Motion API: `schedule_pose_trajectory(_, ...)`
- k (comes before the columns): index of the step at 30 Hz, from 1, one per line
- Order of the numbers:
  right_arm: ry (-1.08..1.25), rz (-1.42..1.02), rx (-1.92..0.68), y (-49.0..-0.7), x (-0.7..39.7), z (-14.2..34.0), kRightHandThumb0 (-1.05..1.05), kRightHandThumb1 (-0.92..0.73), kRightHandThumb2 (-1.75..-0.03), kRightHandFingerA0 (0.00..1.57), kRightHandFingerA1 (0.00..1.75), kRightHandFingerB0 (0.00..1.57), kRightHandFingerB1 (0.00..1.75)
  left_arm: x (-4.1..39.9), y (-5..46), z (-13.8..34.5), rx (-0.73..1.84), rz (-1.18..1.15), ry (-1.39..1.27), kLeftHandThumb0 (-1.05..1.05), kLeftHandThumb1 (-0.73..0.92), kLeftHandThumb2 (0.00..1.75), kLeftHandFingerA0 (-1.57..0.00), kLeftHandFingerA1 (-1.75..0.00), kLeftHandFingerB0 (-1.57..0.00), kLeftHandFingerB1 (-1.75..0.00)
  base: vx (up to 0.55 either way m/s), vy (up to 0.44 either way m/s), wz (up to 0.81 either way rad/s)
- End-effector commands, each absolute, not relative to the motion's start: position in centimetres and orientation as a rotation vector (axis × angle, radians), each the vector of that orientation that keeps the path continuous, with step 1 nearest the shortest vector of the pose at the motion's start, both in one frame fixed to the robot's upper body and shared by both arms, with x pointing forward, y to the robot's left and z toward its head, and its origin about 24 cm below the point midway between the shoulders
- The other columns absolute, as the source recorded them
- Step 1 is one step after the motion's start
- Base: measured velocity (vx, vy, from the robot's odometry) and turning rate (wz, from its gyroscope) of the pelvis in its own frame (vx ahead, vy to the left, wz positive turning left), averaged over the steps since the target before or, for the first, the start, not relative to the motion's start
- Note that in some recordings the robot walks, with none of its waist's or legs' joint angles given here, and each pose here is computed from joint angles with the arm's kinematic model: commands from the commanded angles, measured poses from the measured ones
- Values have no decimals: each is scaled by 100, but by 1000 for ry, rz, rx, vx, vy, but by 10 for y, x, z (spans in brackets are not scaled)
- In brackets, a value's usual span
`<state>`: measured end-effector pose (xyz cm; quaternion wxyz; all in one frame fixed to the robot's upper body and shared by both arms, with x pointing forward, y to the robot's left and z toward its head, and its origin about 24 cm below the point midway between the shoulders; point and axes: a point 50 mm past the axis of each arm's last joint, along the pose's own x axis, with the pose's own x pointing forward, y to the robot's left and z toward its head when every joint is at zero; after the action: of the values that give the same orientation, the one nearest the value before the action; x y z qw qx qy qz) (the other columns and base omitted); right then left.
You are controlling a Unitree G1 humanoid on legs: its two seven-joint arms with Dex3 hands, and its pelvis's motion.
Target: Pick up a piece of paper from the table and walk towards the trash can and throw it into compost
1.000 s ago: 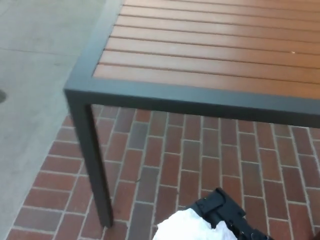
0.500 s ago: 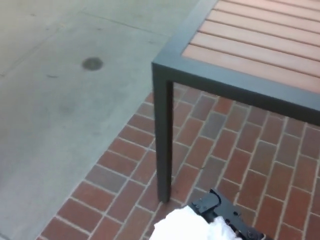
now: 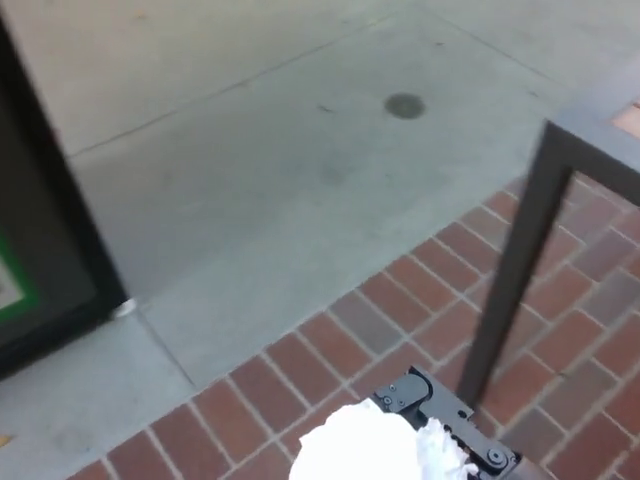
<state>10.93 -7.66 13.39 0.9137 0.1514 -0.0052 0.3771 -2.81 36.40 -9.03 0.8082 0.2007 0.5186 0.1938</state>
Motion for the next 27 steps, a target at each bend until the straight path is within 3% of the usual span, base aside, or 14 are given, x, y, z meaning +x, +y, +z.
schedule_pose_trajectory(1,10,808,400,-72,104,140,-28,-58,-113,97,175,82,164,-23,366,-87,481,400,1046,-8,66,82,-96,-95,-87,-85,-53,339,105)
schedule_pose_trajectory(8,9,810,394,-73,106,139,-30,-61,-108,96,175,80,163,-23,366,-87,462,405,1050,-7,69,79,-93,-99,-85,-85,30,42,80)
schedule_pose_trajectory(9,12,804,394,-73,107,138,-31,-72,-90,96,175,80,164,-22,365,-88,464,407,1045,-4,64,86,-96,-99,-89,-87,39,-91,76)
schedule_pose_trajectory(12,17,797,394,-74,109,138,-31,-72,-90,96,175,80,164,-19,365,-89,468,409,1038,-4,64,86,-96,-99,-89,-87,38,-132,78)
schedule_pose_trajectory(13,26,791,383,-74,109,137,-28,-57,-112,95,175,79,166,-20,365,-88,486,403,1040,-8,68,77,-95,-98,-87,-82,-82,-231,-11)
schedule_pose_trajectory(14,34,782,364,-75,110,135,-28,-55,-117,96,175,78,167,-22,366,-86,499,402,1043,-8,69,77,-95,-99,-86,-82,35,-253,102)
schedule_pose_trajectory(27,7,774,331,-74,111,135,-26,-58,-114,95,175,78,165,-22,365,-91,479,418,1057,-7,68,76,-96,-95,-88,-85,10,-32,42)
